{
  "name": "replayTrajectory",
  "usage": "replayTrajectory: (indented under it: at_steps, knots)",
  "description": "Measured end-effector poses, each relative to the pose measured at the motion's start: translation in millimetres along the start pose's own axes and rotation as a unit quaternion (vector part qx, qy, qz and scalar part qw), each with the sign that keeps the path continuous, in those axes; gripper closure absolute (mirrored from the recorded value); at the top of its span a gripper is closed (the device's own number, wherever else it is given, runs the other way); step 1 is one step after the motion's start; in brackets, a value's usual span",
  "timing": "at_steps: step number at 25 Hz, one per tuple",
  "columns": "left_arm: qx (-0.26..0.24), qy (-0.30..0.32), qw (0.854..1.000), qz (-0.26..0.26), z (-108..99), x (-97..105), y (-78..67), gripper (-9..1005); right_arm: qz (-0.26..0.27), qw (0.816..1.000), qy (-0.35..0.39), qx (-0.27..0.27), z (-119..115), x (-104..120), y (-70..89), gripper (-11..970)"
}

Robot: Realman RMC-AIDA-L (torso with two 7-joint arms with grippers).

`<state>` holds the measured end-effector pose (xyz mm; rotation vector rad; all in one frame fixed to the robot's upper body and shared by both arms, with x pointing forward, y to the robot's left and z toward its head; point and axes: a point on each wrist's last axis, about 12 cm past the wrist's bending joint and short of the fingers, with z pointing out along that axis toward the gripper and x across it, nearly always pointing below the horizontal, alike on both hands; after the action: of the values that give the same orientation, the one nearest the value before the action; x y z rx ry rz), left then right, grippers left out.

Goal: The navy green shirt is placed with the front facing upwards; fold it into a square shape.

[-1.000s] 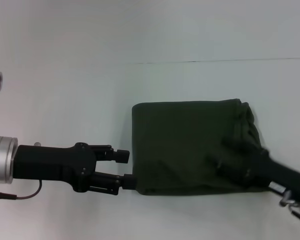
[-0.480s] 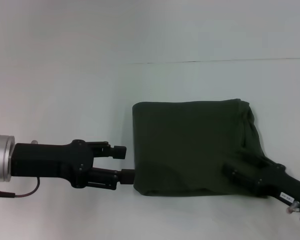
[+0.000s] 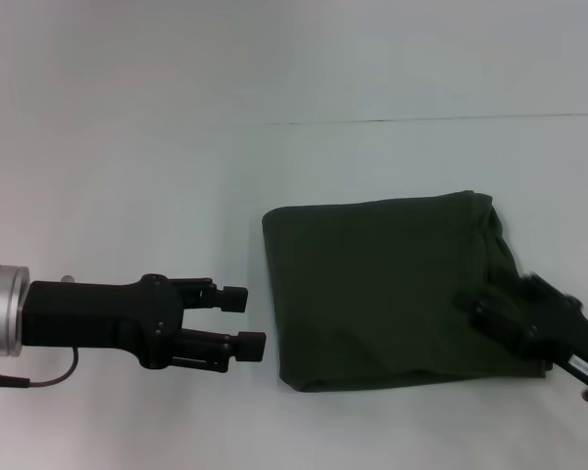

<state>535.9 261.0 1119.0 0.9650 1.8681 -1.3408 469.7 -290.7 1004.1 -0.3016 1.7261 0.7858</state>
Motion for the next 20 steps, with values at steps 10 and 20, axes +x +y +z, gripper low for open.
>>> replayTrajectory:
  at_steps: [10,20]
  knots:
    - [0.000,0.000,1.000,0.001,-0.1,-0.3,0.0,117,-0.007,0.998,0.055,0.003,44.3,-2.5,-2.3,75]
    - [-0.002,0.000,1.000,-0.001,-0.7,1.3,0.0,118,0.014,0.996,0.039,0.083,21.1,-2.9,-24.7,77]
